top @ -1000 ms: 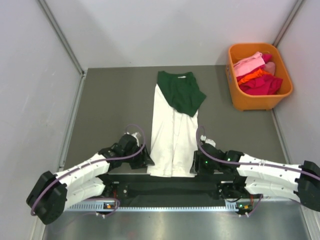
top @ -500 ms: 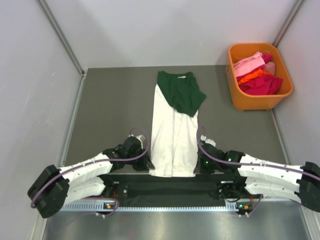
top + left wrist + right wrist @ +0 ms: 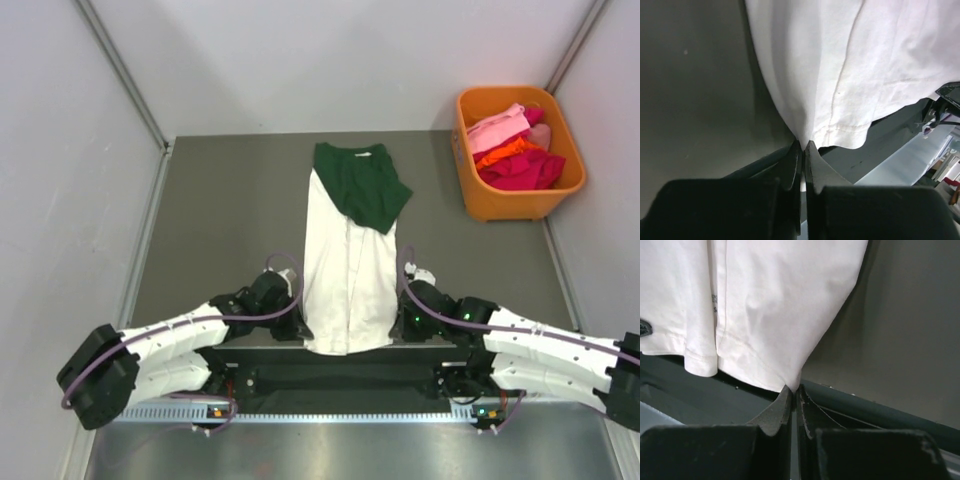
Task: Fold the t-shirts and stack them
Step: Fold the tshirt
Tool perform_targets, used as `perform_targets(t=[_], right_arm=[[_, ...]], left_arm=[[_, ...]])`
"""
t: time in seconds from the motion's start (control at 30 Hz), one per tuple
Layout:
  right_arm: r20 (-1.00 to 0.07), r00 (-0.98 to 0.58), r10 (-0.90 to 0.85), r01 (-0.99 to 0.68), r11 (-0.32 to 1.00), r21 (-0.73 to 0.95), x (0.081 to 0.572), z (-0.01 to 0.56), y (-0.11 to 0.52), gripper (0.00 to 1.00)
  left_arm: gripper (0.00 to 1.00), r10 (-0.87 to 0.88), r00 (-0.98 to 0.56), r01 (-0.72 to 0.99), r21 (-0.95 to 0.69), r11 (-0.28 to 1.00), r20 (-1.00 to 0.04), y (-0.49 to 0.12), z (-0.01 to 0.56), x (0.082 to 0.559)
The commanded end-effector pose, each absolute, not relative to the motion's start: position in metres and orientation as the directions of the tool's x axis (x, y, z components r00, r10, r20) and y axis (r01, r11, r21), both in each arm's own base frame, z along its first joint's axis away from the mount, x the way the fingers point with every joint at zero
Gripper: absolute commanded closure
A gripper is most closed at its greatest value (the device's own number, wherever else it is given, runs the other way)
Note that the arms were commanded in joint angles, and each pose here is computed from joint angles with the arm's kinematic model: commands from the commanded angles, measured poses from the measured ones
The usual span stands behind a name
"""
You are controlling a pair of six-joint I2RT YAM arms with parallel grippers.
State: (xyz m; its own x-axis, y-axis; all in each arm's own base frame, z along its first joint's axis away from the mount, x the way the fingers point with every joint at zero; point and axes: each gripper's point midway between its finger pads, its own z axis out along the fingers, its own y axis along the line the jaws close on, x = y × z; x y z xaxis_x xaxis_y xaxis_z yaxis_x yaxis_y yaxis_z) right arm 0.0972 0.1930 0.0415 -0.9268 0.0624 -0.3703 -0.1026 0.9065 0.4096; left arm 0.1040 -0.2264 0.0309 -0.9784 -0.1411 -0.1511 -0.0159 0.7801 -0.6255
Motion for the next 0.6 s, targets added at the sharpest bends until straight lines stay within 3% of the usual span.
perform_targets(t=[0.0, 0.27, 0.57], right_arm=[[-0.465, -0.883, 0.071, -0.141, 0.903, 0.406, 0.124, 0.068, 0.194, 1.00], [-0.525, -0.843, 0.117, -0.125, 0.907, 0.403, 0.176, 0.098, 0.177, 1.00], [-0.550, -0.826, 0.125, -0.121, 0.913, 0.390, 0.242, 0.118, 0.171, 1.00]], left_arm=[[1.00, -0.142, -0.970, 0.036, -0.690, 0.723, -0.199, -0.255, 0.065, 0.126], [1.00, -0.194, -0.937, 0.066, -0.692, 0.718, -0.291, -0.263, 0.105, 0.185], [1.00, -0.269, -0.930, -0.005, -0.723, 0.690, -0.251, -0.252, 0.102, 0.263]])
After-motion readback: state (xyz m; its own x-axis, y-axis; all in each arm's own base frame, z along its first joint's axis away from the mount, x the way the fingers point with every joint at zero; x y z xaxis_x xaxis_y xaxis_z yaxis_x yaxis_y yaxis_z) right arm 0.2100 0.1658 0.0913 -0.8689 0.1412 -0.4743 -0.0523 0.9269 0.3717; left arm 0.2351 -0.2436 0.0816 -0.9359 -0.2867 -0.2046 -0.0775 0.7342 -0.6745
